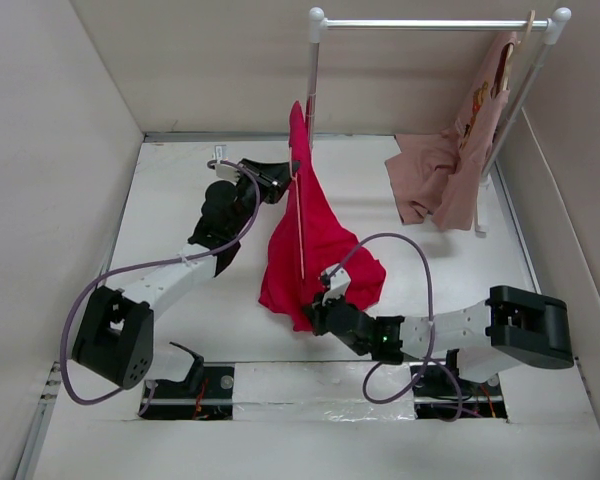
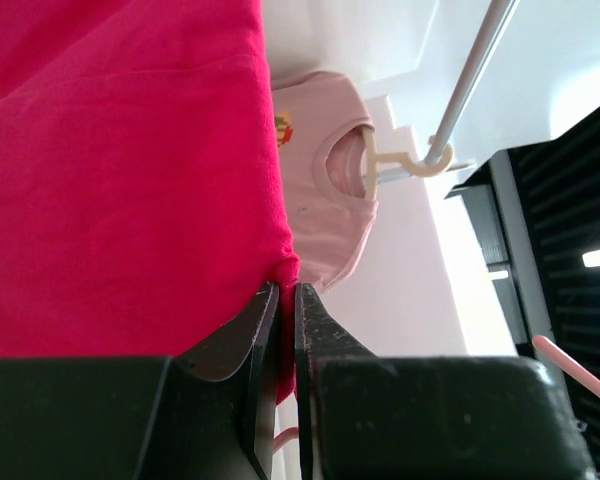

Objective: Place the t-shirt on the hanger

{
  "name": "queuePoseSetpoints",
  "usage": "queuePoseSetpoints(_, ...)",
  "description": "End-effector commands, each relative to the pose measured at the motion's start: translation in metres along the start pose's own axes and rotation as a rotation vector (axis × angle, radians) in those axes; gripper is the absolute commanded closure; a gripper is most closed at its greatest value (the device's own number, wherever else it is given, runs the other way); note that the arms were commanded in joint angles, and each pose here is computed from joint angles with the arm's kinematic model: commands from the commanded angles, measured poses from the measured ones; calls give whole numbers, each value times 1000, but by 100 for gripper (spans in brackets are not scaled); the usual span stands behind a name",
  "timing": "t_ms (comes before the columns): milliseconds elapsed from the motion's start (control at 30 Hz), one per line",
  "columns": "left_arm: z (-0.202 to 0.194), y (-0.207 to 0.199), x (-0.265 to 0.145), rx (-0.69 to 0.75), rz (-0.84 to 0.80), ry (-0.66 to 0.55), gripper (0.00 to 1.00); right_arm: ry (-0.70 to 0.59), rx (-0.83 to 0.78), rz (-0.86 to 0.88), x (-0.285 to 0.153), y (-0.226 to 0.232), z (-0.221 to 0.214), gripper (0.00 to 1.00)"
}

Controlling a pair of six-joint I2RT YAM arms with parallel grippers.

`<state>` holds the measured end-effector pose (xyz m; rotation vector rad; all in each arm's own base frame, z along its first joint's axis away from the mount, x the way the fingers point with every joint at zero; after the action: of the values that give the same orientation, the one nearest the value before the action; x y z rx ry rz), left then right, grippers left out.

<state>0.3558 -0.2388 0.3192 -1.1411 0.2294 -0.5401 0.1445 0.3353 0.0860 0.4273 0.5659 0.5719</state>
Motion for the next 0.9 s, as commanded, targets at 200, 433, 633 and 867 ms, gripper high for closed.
queuePoseSetpoints(200, 64, -67, -6, -38, -309, -323, 100, 194, -80, 137, -35, 15, -43, 100)
queuePoseSetpoints(433, 45, -59, -4, 72, -278, -297, 100, 180, -89, 122, -47, 27, -24, 100)
queuePoseSetpoints(633, 20, -18, -18, 121, -183, -220, 100, 17, -103, 187, -84, 69, 67, 100)
queuePoseSetpoints(867, 1, -2, -33, 94, -167, -141, 100, -61, -143, 187, -87, 83, 100, 100)
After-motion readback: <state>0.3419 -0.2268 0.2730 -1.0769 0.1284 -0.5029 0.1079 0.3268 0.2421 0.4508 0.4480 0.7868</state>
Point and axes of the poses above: each gripper's point midway between its finger pads, its own x axis out along the fingers, its own y axis along the line the jaws close on, z = x × y, the point moved 2 cm from there along -x, back along the fingers, and after that the axes turned 14 degrees about x, right-handed, at the moved point
